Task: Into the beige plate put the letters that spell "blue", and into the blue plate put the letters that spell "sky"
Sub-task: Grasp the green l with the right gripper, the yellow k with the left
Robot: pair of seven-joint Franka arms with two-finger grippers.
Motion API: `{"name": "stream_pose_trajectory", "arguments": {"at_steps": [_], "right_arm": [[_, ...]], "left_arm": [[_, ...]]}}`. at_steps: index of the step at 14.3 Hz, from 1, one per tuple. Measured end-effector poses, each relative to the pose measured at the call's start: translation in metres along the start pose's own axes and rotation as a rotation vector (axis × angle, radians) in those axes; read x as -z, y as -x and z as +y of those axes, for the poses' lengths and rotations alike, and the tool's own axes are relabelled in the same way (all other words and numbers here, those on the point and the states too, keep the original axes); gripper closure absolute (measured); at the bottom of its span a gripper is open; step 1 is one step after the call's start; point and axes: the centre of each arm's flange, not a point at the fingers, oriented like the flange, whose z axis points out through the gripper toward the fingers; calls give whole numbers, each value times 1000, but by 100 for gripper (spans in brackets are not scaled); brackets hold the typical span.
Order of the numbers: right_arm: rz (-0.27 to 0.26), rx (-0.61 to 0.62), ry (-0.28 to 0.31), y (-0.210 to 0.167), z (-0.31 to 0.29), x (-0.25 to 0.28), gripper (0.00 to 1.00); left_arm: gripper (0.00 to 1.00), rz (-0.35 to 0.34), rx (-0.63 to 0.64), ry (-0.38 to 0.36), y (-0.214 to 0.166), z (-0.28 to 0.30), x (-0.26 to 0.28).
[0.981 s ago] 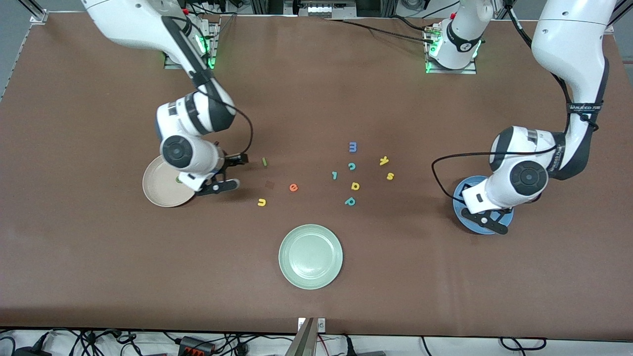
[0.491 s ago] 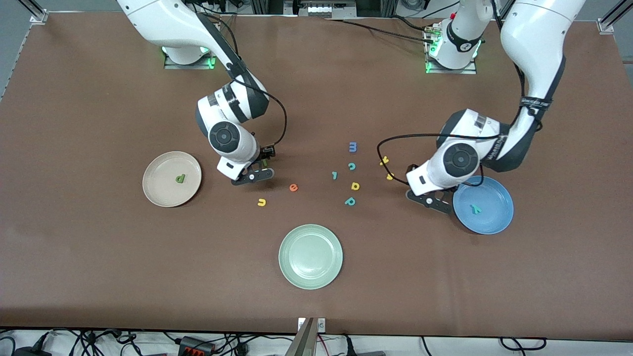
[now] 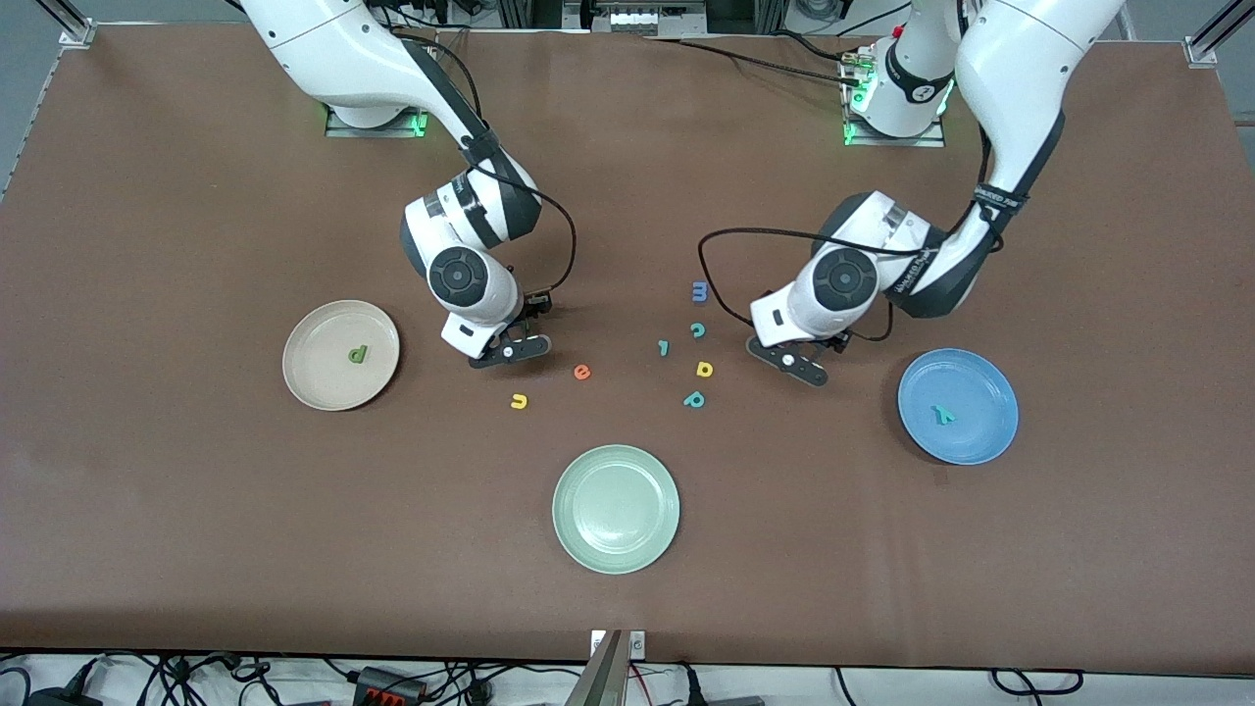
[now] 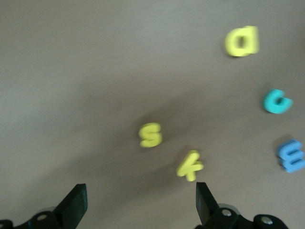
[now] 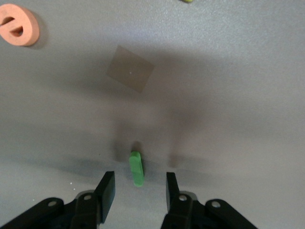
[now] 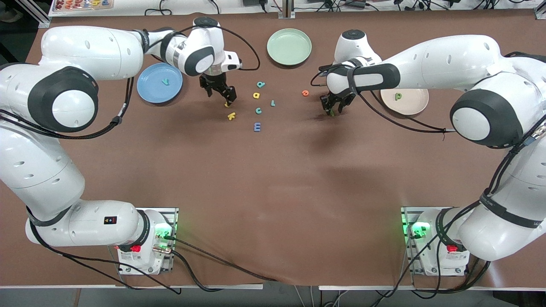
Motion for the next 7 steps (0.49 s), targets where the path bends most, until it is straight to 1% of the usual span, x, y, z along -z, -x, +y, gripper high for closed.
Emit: {"name": "stream_pose_trajectory", "arguments": {"at_steps": [2,4,6,7], "right_arm": [[4,0,-1,-1,0,-1,56],[3,-1,-1,-1,0,-2,58],[2,-1,0,-1,0,-3,58],[2,-1,0,-1,0,-4,59]], "left_arm": [[0,0,-132,8,8,6,-14],[0,-14,-263,15,16,13,-28],[0,-29,-346,19,23,28,-39],[0,-31,-392,3,25,40,-43]]}}
